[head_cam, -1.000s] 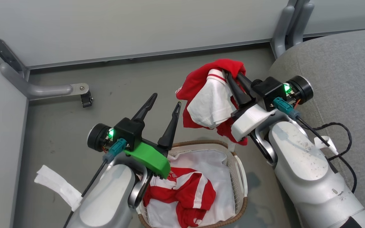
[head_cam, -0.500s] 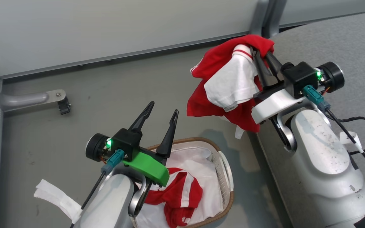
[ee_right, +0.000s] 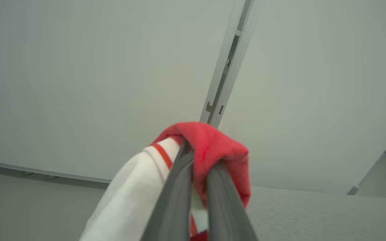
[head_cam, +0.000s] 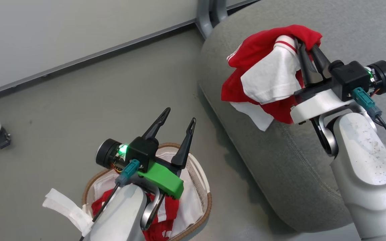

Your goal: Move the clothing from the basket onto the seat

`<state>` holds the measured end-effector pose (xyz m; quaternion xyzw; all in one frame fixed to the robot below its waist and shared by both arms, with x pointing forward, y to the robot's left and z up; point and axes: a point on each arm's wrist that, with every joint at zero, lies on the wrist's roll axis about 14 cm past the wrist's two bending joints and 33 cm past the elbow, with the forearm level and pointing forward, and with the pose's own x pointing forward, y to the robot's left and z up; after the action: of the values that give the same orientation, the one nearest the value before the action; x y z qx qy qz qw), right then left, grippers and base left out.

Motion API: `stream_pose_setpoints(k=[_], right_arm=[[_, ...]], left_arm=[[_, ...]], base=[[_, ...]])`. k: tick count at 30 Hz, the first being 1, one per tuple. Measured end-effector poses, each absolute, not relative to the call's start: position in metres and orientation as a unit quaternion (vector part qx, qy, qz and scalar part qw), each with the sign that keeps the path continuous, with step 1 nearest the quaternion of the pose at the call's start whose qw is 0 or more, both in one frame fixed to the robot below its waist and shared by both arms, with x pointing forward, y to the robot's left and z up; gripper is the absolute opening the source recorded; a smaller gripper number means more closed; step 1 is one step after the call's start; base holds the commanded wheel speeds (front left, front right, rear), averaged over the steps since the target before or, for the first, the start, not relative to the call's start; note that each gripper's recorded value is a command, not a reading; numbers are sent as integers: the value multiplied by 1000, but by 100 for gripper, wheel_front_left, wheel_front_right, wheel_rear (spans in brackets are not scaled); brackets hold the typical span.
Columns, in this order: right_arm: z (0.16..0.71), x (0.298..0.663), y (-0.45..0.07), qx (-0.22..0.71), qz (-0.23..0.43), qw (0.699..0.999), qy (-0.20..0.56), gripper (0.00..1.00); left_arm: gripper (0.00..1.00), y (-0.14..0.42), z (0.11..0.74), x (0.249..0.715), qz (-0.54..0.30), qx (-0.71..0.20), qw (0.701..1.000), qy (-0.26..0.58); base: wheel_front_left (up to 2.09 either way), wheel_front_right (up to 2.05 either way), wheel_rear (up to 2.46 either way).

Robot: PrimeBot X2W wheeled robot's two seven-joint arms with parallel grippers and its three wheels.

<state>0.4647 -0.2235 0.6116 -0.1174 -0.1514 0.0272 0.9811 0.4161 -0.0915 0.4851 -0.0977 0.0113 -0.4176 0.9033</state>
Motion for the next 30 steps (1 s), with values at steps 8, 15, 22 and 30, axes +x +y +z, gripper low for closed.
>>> stream_pose_setpoints(k=[8,15,22,30], right_arm=[[599,453,-263,-131,-22,983,-128,0],[589,469,-281,-138,-42,983,-113,0],[616,515,-299,-183,-44,973,-133,0],[666,563,-353,-232,-96,955,-161,0]], left_arm=[[100,-127,474,409,-466,-109,878,23],[100,-129,474,412,-475,-117,872,16],[100,-115,471,423,-464,-112,879,8],[100,-93,459,435,-442,-105,891,14]], base=[[0,0,0],[0,0,0],[0,0,0],[0,0,0]])
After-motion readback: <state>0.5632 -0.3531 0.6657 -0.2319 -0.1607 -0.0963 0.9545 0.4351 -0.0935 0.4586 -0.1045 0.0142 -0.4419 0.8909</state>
